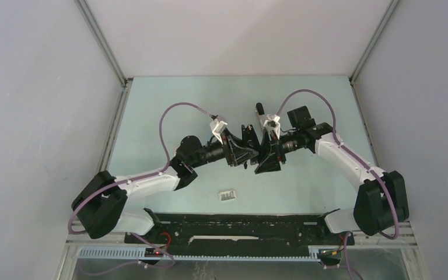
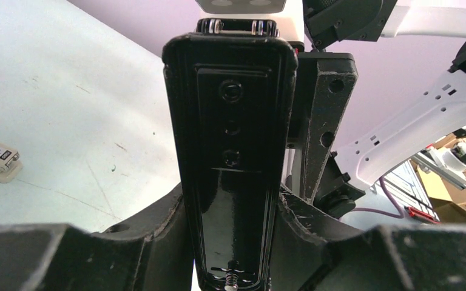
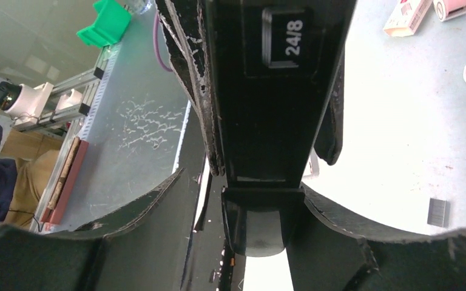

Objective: Unload the staples from the stapler
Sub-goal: Unload the staple at the center of the board.

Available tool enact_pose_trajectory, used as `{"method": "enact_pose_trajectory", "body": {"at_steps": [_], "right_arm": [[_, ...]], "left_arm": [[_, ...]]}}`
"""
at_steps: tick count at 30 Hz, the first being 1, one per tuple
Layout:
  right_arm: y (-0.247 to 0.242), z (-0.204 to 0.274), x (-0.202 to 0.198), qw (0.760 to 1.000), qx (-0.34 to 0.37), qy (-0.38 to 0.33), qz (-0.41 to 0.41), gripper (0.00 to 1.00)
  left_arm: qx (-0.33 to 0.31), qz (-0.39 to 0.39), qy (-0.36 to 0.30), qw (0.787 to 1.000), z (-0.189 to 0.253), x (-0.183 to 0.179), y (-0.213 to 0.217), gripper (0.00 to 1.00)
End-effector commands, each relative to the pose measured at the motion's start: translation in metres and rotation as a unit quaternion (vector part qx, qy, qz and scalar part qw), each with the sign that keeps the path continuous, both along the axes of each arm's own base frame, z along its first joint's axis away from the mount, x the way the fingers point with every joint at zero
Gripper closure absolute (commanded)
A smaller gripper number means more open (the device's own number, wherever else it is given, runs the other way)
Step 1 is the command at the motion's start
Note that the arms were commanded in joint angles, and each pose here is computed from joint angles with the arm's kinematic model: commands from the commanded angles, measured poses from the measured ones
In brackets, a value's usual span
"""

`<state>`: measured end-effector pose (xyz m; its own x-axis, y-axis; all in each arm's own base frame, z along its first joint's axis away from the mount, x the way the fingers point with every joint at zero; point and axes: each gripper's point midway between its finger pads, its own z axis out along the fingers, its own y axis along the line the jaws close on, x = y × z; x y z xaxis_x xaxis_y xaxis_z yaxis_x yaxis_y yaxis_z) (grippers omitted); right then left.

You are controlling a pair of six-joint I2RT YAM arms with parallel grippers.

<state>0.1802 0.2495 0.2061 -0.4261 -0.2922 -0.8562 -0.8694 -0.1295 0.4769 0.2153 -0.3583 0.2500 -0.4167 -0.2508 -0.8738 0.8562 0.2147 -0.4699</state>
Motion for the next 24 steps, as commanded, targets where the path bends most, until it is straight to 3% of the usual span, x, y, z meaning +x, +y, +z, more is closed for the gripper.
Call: {"method": "enact_pose_trajectory", "body": {"at_steps": [1,4,6,11,14,16,21,24], "right_arm": [[0.004,0.029,-0.009,0.999,0.044,0.003,0.02,0.35],[0.006,0.031,-0.008,0.999,0.042,0.004,0.018,0.37],[0.007,0.033,-0.01,0.999,0.042,0.007,0.021,0.44],[0.009,0.035,-0.01,0.999,0.04,0.014,0.019,0.8],[0.009,0.034,-0.009,0.999,0.036,0.014,0.016,0.94],[0.009,0.033,-0.01,0.999,0.036,0.023,0.017,0.98],[0.006,0.034,-0.014,0.998,0.042,0.047,0.025,1.0],[0.003,0.033,-0.013,0.997,0.045,0.053,0.023,1.0]], "left_arm": [[-0.074,0.005,-0.048,0.996,0.048,-0.005,0.01,1.0],[-0.081,0.002,-0.047,0.996,0.049,-0.008,0.011,1.0],[-0.084,-0.001,-0.046,0.995,0.049,-0.009,0.011,1.0],[-0.089,0.0,-0.044,0.995,0.05,-0.01,0.011,1.0],[-0.091,0.006,-0.043,0.995,0.05,-0.008,0.013,0.95],[-0.093,0.012,-0.041,0.995,0.05,-0.008,0.016,0.79],[-0.085,0.032,-0.033,0.995,0.045,-0.005,0.022,0.23],[-0.076,0.049,-0.036,0.995,0.042,-0.004,0.028,0.06]]}}
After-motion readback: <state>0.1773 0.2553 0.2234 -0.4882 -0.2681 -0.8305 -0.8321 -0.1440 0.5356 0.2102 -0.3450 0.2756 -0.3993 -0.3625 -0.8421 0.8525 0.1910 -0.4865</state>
